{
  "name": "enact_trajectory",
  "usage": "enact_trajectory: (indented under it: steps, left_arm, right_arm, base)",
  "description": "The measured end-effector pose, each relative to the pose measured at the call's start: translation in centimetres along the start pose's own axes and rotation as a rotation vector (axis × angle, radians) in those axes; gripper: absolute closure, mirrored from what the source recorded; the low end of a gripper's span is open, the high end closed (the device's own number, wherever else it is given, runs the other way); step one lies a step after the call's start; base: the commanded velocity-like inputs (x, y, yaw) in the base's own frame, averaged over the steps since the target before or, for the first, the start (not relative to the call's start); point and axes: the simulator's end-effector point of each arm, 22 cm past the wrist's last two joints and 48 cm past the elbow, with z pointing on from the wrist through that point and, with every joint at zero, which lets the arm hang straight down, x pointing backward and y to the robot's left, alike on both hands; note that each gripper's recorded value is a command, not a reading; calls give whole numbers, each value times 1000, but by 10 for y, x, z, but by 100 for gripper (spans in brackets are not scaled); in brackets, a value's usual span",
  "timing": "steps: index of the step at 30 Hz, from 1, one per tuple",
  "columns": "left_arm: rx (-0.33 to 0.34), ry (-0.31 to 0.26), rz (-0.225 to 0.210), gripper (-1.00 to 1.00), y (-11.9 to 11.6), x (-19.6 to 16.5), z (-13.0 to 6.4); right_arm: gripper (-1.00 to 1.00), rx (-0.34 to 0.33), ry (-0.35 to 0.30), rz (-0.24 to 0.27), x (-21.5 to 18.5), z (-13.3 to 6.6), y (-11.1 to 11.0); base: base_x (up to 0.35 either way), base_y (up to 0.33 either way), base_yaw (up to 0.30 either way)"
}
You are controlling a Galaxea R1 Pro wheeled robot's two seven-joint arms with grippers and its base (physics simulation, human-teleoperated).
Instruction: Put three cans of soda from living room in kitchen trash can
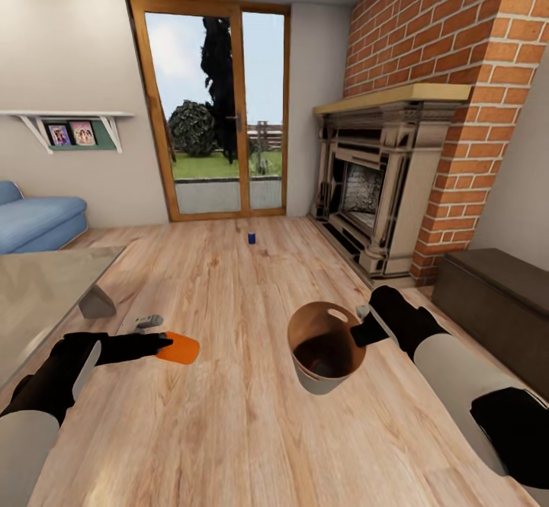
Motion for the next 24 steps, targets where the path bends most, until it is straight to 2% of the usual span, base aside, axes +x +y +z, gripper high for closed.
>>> enact_trajectory:
  steps: [3, 9, 14, 17, 20, 24]
  left_arm:
    - [60, -13, 8, 100, -22, -21, -14]
    - [108, -31, 33, 100, -51, -53, -36]
    - [122, -34, 37, 100, -62, -64, -42]
    - [141, -37, 39, 100, -71, -71, -45]
    - [202, -46, 40, 100, -92, -83, -49]
    - [234, -49, 45, 100, -110, -91, -48]
  right_arm:
    - [100, 14, 6, -30, -3, -5, 2]
    - [100, -4, 6, -37, -12, -15, 9]
    - [100, 0, 6, -46, -18, -24, 10]
    - [100, -14, 3, -51, -24, -30, 19]
    - [100, -21, 2, -65, -29, -35, 28]
    - [100, -12, 16, -86, -30, -39, 31]
  base:
    - [0, 0, 0]
    - [0, 0, 0]
    - [0, 0, 0]
    - [0, 0, 0]
    - [0, 0, 0]
    - [0, 0, 0]
